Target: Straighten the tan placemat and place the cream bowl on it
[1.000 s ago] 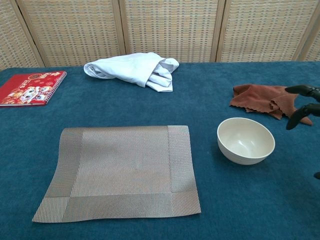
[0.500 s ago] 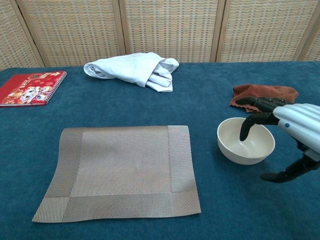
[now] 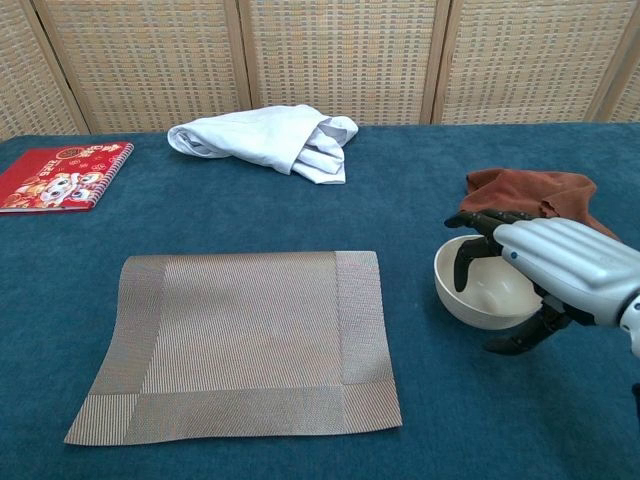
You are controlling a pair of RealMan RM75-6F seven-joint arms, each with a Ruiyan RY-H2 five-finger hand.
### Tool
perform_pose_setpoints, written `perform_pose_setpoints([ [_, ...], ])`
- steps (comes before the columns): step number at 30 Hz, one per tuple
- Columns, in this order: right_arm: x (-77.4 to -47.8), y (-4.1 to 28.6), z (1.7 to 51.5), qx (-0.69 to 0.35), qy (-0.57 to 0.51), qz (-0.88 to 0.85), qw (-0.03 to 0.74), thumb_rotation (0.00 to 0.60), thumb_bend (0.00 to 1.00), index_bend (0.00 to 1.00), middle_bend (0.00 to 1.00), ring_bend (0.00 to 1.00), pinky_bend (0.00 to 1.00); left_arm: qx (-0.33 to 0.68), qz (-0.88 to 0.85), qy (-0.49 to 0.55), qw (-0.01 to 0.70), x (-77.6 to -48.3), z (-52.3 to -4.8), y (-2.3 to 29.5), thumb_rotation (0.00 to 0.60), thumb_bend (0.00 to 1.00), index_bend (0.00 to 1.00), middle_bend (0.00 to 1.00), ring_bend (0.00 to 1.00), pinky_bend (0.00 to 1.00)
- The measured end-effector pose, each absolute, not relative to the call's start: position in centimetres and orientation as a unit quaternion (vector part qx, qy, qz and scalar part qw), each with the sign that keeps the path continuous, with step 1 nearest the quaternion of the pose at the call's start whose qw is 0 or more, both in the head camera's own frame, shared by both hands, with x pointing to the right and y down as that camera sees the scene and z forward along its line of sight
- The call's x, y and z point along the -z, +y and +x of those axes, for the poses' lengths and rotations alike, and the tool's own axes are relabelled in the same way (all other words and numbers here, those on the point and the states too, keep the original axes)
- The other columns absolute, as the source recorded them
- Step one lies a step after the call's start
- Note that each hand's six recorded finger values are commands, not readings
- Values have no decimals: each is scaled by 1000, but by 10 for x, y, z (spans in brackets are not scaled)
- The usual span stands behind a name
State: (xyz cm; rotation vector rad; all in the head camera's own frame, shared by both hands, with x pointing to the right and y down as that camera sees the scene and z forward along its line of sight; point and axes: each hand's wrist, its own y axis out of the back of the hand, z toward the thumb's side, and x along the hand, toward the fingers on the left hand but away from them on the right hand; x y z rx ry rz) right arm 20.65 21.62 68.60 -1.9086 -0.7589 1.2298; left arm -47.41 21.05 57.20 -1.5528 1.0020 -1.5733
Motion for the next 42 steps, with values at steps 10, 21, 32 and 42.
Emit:
perform_pose_setpoints([
  [10,-702,219,209,-491,-291,-740,357,600,465,551,193,0,138,606,-602,382,352,-573,-471,212,600,52,0,0,0,0],
  [21,-692,218,214,-478,-319,-731,369,600,594,694,291,11,148,607,-604,378,351,-576,-469,213,600,52,0,0,0,0],
  [32,-682,205,248,-500,-328,-699,392,600,594,702,297,17,148,608,-604,376,352,-577,-468,213,600,52,0,0,0,0],
  [42,-677,172,316,-566,-365,-631,387,600,583,703,296,22,148,609,-606,372,353,-579,-466,213,600,52,0,0,0,0],
])
